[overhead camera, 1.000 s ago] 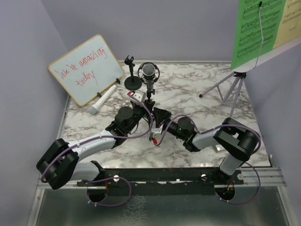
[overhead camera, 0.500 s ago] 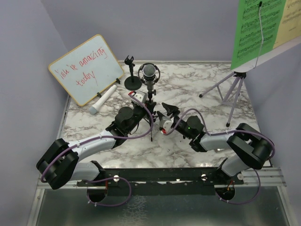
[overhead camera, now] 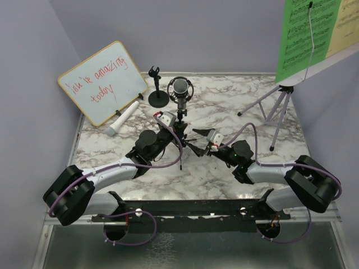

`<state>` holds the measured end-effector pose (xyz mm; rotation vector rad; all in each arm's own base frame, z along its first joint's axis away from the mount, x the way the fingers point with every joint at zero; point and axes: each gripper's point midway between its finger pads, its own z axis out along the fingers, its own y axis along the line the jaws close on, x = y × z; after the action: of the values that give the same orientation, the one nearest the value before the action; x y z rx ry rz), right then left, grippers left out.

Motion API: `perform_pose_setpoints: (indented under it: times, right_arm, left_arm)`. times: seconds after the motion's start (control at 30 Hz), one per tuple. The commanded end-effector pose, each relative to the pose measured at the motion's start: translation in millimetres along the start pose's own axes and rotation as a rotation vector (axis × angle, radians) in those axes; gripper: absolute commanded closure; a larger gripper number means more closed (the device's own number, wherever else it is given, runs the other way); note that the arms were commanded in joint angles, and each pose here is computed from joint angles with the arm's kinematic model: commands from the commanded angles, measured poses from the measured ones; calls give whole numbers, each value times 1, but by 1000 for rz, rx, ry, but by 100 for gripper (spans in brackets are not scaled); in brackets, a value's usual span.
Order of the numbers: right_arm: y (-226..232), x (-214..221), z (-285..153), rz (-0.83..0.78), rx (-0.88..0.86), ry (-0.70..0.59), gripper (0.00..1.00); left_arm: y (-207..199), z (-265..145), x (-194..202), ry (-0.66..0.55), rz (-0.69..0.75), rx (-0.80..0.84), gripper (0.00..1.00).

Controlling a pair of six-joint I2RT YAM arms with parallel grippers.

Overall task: Pack up the instrument practice props
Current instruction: Unscrew the knob on the microphone stand.

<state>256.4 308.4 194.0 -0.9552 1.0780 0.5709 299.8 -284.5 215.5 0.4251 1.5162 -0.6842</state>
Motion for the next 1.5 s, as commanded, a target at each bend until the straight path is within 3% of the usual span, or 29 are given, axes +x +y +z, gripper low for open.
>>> perform_pose_setpoints:
  times: [0.0, 0.43, 0.63, 0.83, 0.93, 1.07, 1.2, 1.3, 1.47]
  right_arm:
    - [-9, -44, 3, 173, 33, -118, 37]
    - [-22, -84, 26, 362, 33, -169, 37]
    - [-32, -75, 41, 406, 80, -137, 42]
    - [-28, -69, 51, 412, 48, -124, 52]
    - [-27, -67, 54, 404, 38, -115, 68]
    - [-26, -59, 53, 372, 38, -85, 98]
    - [-23, -47, 52, 339, 33, -48, 99]
    - [-19, -40, 51, 310, 18, -30, 99]
    - [-14, -30, 49, 275, -1, -12, 100]
  left_arm:
    - [-6, -17, 40, 96, 23, 58, 100]
    - [-19, -20, 44, 87, 49, 144, 100]
    - [-21, -22, 42, 78, 53, 162, 100]
    - [-27, -24, 41, 75, 56, 193, 100]
    - [-27, -24, 39, 68, 57, 197, 100]
    - [-24, -28, 36, 56, 56, 180, 85]
    - [-18, -35, 31, 34, 46, 142, 58]
    - [-12, -42, 27, 16, 33, 105, 44]
    - [1, -57, 26, -5, 0, 32, 38]
